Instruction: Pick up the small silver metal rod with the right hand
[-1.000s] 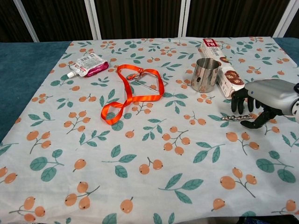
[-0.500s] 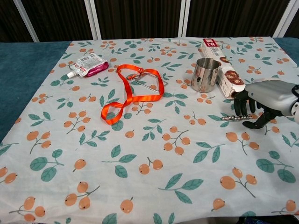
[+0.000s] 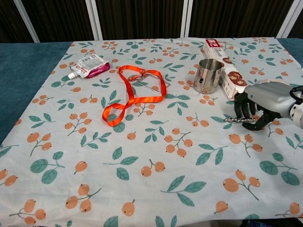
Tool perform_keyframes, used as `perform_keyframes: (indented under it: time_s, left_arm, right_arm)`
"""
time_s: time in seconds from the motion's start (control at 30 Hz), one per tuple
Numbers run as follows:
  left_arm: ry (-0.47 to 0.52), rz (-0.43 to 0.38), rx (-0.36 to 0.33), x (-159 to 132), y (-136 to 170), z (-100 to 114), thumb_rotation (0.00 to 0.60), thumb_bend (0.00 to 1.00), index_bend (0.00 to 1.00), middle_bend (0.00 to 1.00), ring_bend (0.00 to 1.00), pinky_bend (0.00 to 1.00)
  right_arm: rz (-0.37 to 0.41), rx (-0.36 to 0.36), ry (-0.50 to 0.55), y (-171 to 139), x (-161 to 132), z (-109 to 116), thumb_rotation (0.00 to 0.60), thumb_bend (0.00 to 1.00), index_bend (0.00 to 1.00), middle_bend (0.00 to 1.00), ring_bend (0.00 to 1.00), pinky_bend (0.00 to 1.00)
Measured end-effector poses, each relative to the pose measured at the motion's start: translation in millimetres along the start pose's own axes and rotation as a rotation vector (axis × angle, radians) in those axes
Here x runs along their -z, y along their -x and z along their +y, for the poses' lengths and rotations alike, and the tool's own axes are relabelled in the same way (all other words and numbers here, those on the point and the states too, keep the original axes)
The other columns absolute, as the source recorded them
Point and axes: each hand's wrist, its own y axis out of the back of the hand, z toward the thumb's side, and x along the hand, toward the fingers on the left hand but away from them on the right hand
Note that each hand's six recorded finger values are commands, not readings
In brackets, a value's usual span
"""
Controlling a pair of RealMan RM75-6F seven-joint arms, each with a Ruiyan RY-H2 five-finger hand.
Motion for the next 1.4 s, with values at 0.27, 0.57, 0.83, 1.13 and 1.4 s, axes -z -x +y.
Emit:
perform_keyframes:
  time_s: [0.27,0.57,0.83,1.13,1.4]
  left_arm:
    - [0.0,-0.001,-0.001,-0.4,-0.1,0.2,0.6,0.34,0.0,0.03,0.01,0.0]
    - [0.001,0.0,0.0,-0.2,-0.2,-0.1,0.6,0.34,0.0,0.03,0.01,0.0]
    - [0.002,0.001,0.001,0.0,0.0,-0.3,0.6,0.34,0.0,0.03,0.01,0.0]
    - [0.003,0.001,0.002,-0.1,0.1,-0.2,0.6,0.34,0.0,0.03,0.01,0.0]
    - [0.002,0.002,0.003,0.1,0.1,-0.6,0.6,0.34,0.0,0.03,0.01,0.0]
  right_arm:
    - [0.001,-0.005,0.004,0.8,-0.7,-0.8,0.6,0.3,0.52,0.48,0.46,0.4]
    - [0.004,-0.01,0.013,0.9,-1.3,-0.8,0.6,0.32,0.53,0.48,0.46,0.4]
    - [0.008,-0.014,0.019,1.1,-1.9,-1.4,0.6,0.35,0.54,0.48,0.46,0.4]
    - [0.014,-0.003,0.036,-0.4,-1.1,1.2,0.6,0.36,0.56,0.48,0.46,0.39]
    - [0.025,-0.006,0.04,-2.7,1.0,0.5,0.6,0.36,0.57,0.49,0.47,0.4]
